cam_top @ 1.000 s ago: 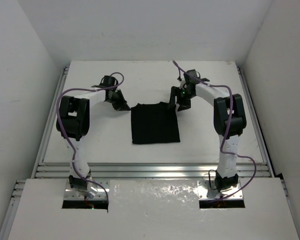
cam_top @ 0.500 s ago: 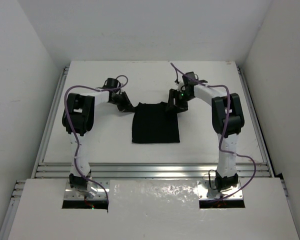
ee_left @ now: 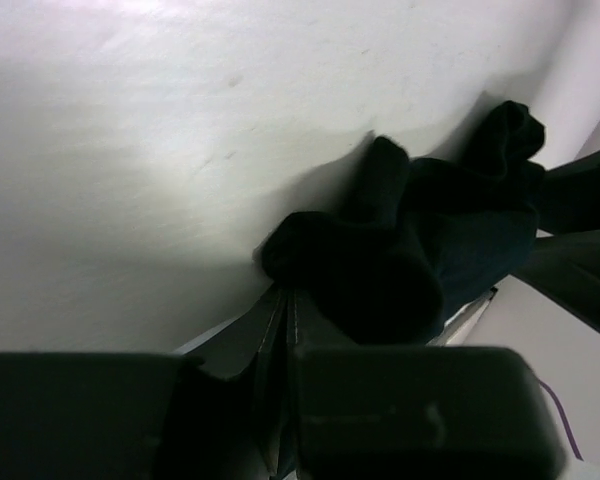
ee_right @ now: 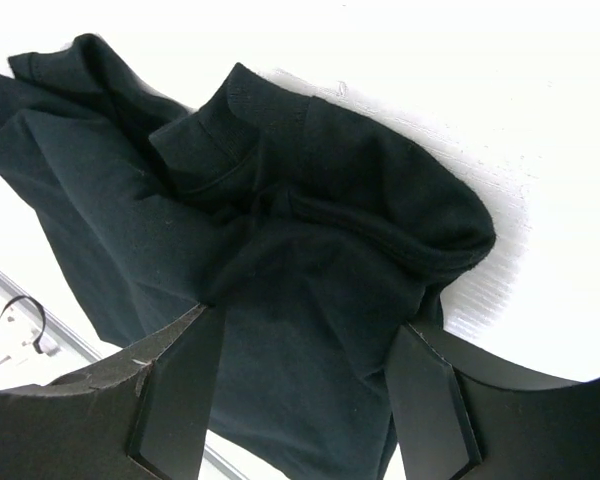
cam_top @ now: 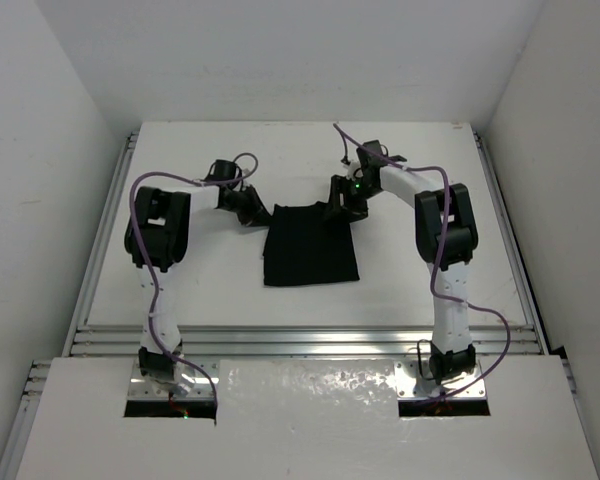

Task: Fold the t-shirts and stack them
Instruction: Fold the long partially folded tshirt into a neat square

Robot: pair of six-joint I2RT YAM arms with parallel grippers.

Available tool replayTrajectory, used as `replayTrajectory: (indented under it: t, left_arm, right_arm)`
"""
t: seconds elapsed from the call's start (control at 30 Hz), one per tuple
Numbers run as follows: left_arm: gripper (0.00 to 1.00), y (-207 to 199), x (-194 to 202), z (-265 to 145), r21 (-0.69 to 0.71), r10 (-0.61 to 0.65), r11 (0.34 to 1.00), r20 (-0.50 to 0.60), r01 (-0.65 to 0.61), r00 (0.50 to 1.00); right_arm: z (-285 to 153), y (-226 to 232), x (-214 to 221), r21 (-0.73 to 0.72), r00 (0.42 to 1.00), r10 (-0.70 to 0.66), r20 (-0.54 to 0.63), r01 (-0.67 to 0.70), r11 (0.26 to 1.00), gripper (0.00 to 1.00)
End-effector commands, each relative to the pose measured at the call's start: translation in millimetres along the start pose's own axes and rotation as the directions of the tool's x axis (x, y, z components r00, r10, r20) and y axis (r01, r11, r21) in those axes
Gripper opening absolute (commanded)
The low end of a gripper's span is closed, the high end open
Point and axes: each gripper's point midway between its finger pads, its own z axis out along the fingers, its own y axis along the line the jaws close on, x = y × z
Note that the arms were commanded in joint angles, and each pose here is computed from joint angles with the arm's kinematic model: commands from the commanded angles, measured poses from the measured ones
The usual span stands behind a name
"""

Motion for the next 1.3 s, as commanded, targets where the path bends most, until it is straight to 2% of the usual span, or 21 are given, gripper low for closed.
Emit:
replayTrajectory:
  t: [0.0,0.13,0.27,0.43,0.57,0.67,0.8,0.9,1.0,1.13,1.27]
  left_arm:
    - [0.05,34.7,-10.0,-20.2,-0.137,-0.033,0.989,0.105,0.047,0.994]
    - [0.14,25.2,-31.1,-44.9,-0.114,-0.005,0.993,0.184,0.027,0.983]
    - [0.15,3.2,-41.7,-49.7,-0.002,0.024,1.0,0.189,-0.024,0.982]
    - [0.13,-24.8,-51.0,-66.1,0.072,0.087,0.992,0.231,-0.106,0.969]
    - [0.1,-59.2,-39.7,-78.7,0.221,0.137,0.957,0.228,-0.188,0.964]
    - [0.11,-73.4,-21.2,-74.3,0.348,0.148,0.916,0.168,-0.199,0.975]
    - [0.21,-61.4,-3.3,-54.8,0.333,0.156,0.926,0.095,-0.179,0.983]
    - [0.34,-45.7,7.8,-43.0,0.265,0.141,0.953,0.033,-0.145,0.989]
    - [0.35,-41.5,9.5,-38.3,0.249,0.148,0.957,0.031,-0.151,0.988]
    - [0.3,-38.2,0.4,-30.9,0.232,0.148,0.96,0.044,-0.155,0.988]
    - [0.3,-36.1,-9.1,-28.2,0.196,0.17,0.964,0.055,-0.177,0.984]
  right_arm:
    - [-8.1,7.3,-8.8,0.008,0.999,-0.045,0.03,0.045,0.999,0.64]
    - [-15.4,13.8,-7.5,-0.009,0.998,-0.045,0.046,0.046,0.999,0.67]
    - [-16.3,15.0,-6.9,-0.013,0.998,-0.038,0.047,0.039,0.999,0.67]
    - [-18.1,16.0,-8.9,-0.014,0.998,-0.042,0.05,0.042,0.999,0.68]
    - [-20.3,20.5,-12.0,-0.032,0.998,-0.039,0.054,0.041,0.999,0.7]
    - [-20.0,22.8,-15.2,-0.045,0.998,-0.033,0.056,0.036,0.998,0.69]
    - [-14.5,20.7,-16.1,-0.043,0.998,-0.026,0.049,0.028,0.999,0.69]
    - [-13.6,20.5,-17.0,-0.044,0.998,-0.024,0.053,0.026,0.999,0.69]
    - [-12.9,20.3,-15.5,-0.047,0.998,-0.021,0.05,0.024,0.999,0.69]
    - [-13.2,19.9,-12.0,-0.049,0.999,-0.024,0.048,0.026,0.998,0.68]
    - [-15.6,20.6,-9.3,-0.052,0.998,-0.032,0.055,0.035,0.998,0.68]
